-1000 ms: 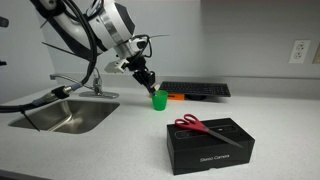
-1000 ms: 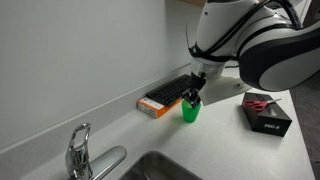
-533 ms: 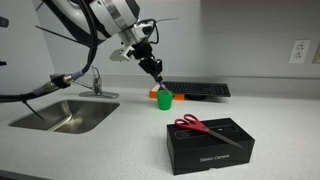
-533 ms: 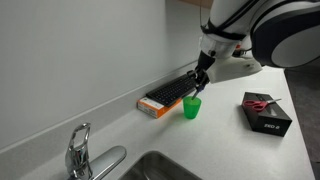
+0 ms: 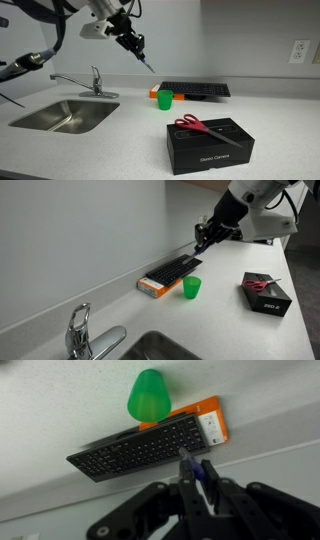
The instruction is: Remove the pen from the green cup
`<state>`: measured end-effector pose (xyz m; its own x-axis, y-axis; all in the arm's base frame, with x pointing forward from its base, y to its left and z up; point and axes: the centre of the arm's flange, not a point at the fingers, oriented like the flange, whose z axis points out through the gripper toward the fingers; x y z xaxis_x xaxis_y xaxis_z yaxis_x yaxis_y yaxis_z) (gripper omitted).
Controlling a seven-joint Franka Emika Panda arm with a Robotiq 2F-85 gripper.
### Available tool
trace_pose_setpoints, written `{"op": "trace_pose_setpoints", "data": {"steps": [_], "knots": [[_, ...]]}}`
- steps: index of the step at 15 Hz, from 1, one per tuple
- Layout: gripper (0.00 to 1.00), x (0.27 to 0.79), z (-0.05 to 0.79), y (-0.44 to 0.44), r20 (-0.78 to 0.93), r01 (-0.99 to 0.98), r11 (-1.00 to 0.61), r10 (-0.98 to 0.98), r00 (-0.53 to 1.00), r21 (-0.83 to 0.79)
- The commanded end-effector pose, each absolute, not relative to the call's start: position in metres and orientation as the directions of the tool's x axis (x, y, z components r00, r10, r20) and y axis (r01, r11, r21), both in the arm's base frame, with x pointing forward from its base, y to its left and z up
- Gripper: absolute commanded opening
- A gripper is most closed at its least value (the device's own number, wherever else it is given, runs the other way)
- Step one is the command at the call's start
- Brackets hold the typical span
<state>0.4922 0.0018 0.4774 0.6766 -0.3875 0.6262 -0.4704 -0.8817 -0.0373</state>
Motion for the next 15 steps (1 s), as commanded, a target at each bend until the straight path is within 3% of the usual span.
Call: {"op": "trace_pose_setpoints", "data": {"steps": [1,15], "knots": [[0.04,0.484,0.442,0.051,0.629,-0.387,-0.921,-0.331,0.704,-0.052],[0.04,0.496,0.310,0.076,0.409,-0.206,-0.973,-0.147,0.900,0.103]]}}
